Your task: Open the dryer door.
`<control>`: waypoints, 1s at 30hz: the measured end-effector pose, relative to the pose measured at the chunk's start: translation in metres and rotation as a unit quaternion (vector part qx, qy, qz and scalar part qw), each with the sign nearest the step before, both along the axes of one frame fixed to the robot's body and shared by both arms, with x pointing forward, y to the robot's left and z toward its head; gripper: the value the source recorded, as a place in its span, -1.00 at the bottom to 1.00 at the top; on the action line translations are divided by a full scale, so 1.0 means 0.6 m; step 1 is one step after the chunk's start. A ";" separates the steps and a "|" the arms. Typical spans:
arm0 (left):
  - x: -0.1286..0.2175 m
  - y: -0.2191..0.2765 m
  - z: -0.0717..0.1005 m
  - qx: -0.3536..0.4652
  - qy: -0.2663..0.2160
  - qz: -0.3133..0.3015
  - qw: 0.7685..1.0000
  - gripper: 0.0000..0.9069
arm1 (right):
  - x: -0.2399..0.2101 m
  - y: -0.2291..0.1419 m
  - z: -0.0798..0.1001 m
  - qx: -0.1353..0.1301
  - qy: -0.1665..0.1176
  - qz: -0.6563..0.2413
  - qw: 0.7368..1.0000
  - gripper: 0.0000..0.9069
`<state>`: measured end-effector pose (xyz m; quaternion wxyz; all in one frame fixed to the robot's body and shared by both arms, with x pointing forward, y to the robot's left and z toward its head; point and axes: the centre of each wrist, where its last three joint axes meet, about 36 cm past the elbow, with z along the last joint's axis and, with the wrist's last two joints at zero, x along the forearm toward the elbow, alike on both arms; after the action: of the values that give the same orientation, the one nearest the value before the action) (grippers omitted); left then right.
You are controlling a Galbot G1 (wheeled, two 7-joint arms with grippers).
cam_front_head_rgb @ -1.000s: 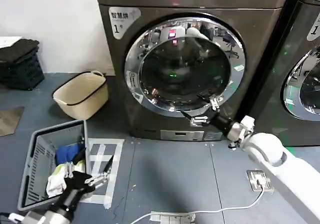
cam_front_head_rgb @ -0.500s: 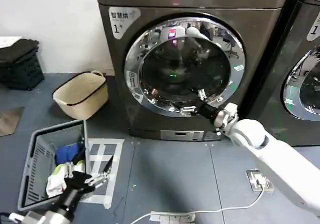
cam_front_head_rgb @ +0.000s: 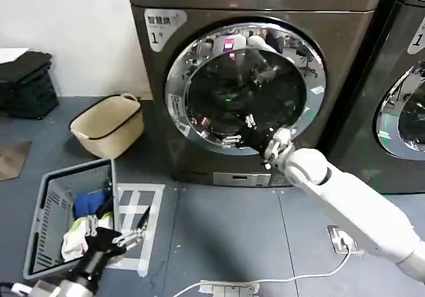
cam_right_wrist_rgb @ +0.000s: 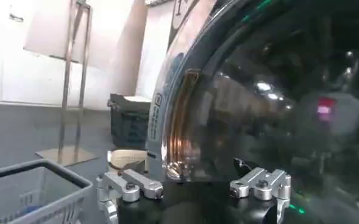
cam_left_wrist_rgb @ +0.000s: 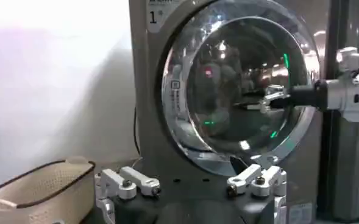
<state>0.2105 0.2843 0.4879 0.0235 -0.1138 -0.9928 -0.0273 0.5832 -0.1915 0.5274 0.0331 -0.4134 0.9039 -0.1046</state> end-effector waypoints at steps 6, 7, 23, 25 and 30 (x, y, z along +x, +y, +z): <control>-0.001 -0.001 -0.001 -0.001 0.001 0.001 1.000 1.00 | 0.016 0.024 0.000 -0.001 -0.001 0.001 1.000 1.00; -0.001 -0.001 -0.001 -0.001 0.001 0.000 1.000 1.00 | 0.019 0.027 0.000 -0.001 -0.001 0.000 1.000 1.00; -0.002 -0.003 -0.002 -0.003 0.000 0.003 1.000 1.00 | 0.062 0.090 -0.011 -0.014 -0.007 0.003 1.000 1.00; -0.002 -0.003 -0.003 -0.003 0.000 0.004 1.000 1.00 | 0.067 0.098 -0.012 -0.014 -0.007 0.003 1.000 1.00; -0.002 -0.003 -0.003 -0.004 -0.001 0.005 1.000 1.00 | 0.079 0.116 -0.011 -0.014 -0.006 0.005 1.000 1.00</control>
<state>0.2094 0.2826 0.4858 0.0221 -0.1092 -0.9935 -0.0238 0.6307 -0.1218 0.5206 0.0329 -0.4179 0.9000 -0.1194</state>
